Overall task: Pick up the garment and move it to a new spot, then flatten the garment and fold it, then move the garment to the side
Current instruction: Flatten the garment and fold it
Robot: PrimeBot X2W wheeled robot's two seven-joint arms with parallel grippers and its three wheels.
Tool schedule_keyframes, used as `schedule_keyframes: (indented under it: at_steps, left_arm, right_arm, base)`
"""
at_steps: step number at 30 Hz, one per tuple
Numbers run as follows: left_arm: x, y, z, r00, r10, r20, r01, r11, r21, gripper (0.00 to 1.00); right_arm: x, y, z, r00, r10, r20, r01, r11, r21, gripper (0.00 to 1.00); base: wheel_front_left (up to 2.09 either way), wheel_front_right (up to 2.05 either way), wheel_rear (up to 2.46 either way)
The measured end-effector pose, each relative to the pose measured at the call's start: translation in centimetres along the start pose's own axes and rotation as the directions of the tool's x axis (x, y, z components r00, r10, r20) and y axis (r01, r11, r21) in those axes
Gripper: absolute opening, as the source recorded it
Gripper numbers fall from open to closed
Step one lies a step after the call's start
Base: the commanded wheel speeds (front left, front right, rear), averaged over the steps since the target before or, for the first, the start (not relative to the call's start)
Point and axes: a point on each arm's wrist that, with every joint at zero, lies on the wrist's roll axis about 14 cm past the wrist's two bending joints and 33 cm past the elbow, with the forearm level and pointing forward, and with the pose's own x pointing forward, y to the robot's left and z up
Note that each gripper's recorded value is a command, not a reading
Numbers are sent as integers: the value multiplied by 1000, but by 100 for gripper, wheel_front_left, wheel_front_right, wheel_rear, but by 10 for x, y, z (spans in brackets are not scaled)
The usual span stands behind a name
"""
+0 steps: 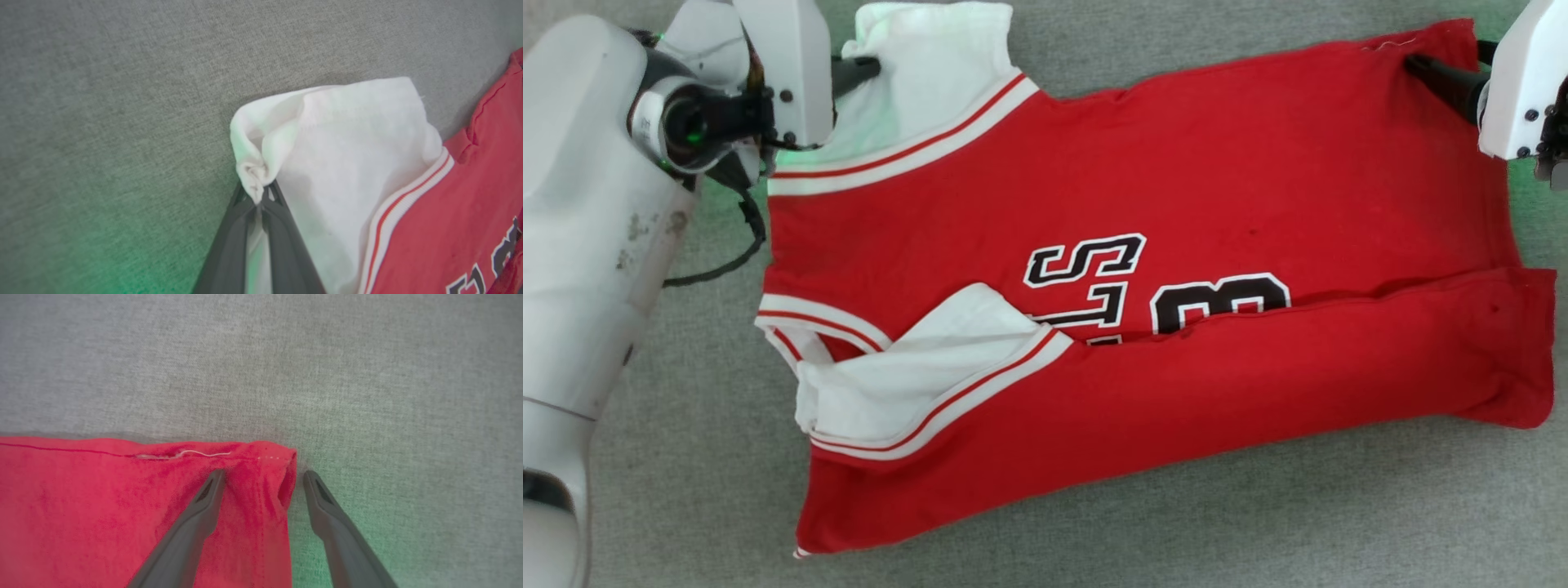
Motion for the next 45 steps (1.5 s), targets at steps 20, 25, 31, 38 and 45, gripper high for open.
schedule_keyframes:
  at_steps: [20,25,31,38,45]
  left_arm:
    - [-79,-43,9,956,-155,248,142,988,67,0]
    - [-124,-64,-18,939,-225,261,199,972,123,0]
    - [-162,-78,-51,921,-253,298,220,965,141,0]
    - [-176,-82,-100,926,-249,282,241,968,65,0]
    - [-164,-83,-141,937,-250,244,264,964,-26,0]
  right_arm:
    - [-58,22,15,969,118,217,-101,991,-89,0]
    - [-89,32,-5,958,178,227,-162,983,-85,0]
    - [-112,25,-34,960,190,203,-179,981,-74,0]
    - [-121,21,-64,964,201,174,-201,979,-14,0]
    - [-116,16,-85,969,190,158,-200,978,51,0]
  base:
    - [0,0,0]
    - [0,0,0]
    - [0,0,0]
    - [0,0,0]
    - [0,0,0]
